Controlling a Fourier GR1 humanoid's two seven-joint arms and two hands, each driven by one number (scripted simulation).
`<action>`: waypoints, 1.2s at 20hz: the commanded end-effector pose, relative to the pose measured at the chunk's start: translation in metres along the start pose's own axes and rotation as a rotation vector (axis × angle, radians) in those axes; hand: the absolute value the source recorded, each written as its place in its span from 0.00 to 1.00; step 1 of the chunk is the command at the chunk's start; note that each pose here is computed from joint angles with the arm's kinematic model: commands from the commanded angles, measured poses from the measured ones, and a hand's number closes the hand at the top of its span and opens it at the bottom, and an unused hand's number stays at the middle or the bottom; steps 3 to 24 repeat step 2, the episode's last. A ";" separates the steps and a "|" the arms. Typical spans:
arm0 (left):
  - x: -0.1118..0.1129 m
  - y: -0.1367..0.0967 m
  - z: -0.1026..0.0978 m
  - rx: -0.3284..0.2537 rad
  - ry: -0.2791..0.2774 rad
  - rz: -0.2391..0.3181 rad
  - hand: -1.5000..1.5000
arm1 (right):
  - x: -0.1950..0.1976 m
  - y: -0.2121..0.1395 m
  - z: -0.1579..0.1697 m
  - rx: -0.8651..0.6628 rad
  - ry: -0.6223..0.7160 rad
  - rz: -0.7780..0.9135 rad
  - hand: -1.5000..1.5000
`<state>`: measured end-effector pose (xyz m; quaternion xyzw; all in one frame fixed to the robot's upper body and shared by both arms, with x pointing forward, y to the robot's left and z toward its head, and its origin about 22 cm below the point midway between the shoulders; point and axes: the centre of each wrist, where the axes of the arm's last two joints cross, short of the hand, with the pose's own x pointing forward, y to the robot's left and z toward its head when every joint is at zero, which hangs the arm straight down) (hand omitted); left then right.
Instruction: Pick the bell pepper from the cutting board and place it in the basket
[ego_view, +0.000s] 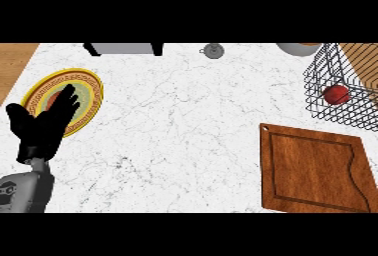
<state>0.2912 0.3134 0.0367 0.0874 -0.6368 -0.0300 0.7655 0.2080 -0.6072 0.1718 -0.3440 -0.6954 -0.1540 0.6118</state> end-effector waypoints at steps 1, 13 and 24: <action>-0.001 0.012 0.003 0.003 0.008 -0.012 0.50 | -0.022 -0.049 0.023 0.070 0.012 0.006 0.00; -0.002 -0.019 0.003 -0.019 -0.001 -0.005 0.50 | -0.015 -0.065 0.025 0.064 -0.004 0.013 0.00; -0.002 -0.019 0.003 -0.019 -0.001 -0.005 0.50 | -0.015 -0.065 0.025 0.064 -0.004 0.013 0.00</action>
